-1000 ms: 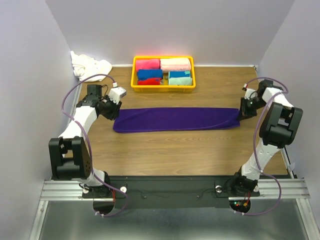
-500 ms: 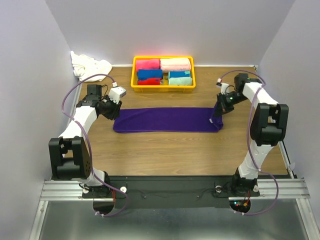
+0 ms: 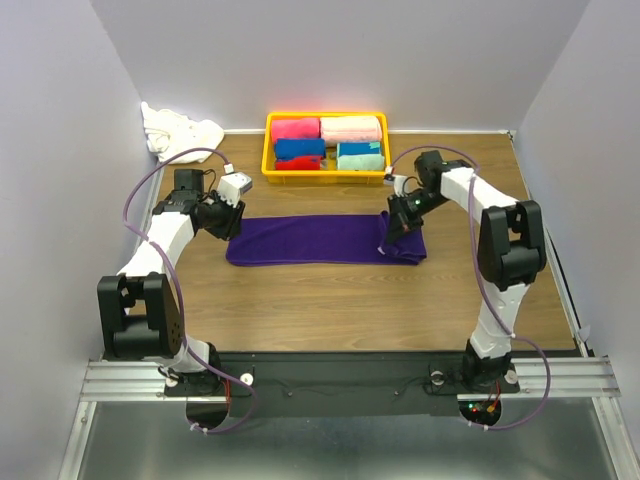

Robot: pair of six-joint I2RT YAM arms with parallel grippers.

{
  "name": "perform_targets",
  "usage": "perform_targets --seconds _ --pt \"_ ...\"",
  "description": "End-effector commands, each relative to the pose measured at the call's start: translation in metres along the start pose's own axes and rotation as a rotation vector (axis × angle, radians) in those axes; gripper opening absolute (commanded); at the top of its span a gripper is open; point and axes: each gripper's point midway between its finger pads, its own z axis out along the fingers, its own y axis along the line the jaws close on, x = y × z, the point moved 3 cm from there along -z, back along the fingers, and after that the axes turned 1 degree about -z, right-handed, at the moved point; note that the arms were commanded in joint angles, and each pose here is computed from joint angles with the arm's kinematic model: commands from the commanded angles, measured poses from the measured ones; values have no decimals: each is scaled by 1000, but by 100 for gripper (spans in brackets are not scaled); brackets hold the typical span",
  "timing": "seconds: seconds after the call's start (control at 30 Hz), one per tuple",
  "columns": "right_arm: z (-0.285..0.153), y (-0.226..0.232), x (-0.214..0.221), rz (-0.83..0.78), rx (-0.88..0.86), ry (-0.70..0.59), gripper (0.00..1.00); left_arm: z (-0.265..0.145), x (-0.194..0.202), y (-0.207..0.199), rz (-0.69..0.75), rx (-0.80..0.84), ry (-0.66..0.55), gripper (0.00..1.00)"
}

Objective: Roll the towels
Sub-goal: Fold the towel

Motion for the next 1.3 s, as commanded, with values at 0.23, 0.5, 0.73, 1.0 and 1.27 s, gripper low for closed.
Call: perform_targets --seconds 0.23,0.5,0.73,1.0,1.27 --pt "49 28 -37 -26 -89 -14 1 -7 -12 6 5 -3 -36 41" --pt "66 33 -43 -23 -103 -8 1 -6 -8 7 -3 2 -27 41" --pt "65 30 -45 -36 -61 -18 46 -5 -7 5 2 10 -26 44" --pt "-28 5 -63 -26 46 -180 54 1 -5 -1 63 13 -9 46" --pt "-52 -85 -21 70 311 -95 41 41 -5 -10 89 7 90 40"
